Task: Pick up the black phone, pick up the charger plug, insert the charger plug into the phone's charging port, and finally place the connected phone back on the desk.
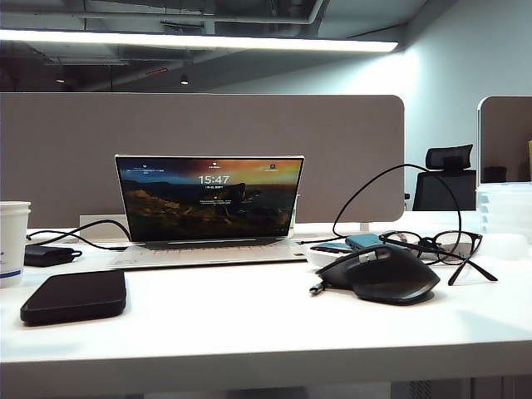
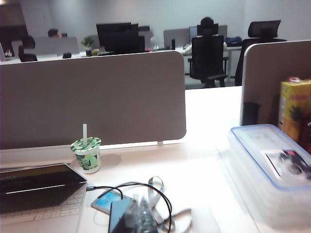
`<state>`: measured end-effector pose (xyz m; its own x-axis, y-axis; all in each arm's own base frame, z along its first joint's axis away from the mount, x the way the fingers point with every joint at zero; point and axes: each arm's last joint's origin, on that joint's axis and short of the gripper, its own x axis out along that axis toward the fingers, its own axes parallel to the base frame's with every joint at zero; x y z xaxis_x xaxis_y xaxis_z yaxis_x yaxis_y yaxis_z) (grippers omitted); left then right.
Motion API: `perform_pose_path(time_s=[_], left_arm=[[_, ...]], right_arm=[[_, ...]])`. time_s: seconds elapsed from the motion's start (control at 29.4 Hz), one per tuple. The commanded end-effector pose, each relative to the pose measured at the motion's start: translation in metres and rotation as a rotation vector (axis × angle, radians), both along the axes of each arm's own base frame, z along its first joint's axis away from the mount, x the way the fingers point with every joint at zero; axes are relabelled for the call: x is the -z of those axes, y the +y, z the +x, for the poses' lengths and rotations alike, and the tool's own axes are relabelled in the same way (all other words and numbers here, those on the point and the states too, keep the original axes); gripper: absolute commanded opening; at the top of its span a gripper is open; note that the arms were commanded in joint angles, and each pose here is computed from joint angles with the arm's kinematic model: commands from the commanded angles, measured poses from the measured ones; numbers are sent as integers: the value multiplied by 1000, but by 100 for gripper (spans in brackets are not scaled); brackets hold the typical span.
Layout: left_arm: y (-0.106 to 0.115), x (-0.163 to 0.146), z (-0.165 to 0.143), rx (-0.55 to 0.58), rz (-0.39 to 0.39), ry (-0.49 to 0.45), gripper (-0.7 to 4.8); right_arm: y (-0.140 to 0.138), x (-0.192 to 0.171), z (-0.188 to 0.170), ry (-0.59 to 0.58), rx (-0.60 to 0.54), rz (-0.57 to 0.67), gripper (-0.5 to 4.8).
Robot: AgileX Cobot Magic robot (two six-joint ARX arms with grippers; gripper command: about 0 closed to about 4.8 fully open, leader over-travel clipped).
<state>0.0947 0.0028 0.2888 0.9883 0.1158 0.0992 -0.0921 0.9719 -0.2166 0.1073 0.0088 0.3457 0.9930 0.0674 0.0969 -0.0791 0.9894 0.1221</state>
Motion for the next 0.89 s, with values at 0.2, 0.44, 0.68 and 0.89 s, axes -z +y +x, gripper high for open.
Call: perform_pose_path(time_s=[0.2, 0.44, 0.68, 0.89], left_arm=[[0, -43, 17, 6, -36, 118, -6], [-5, -60, 37, 154, -140, 249, -6], [-10, -48, 63, 317, -200, 448, -6], [-12, -26, 81, 339, -257, 634, -6]], right_arm=[[10, -46, 36, 26, -218, -48, -6], [17, -54, 61, 63, -320, -52, -6], [53, -46, 74, 117, -441, -85, -6], [99, -27, 85, 214, -596, -115, -6]])
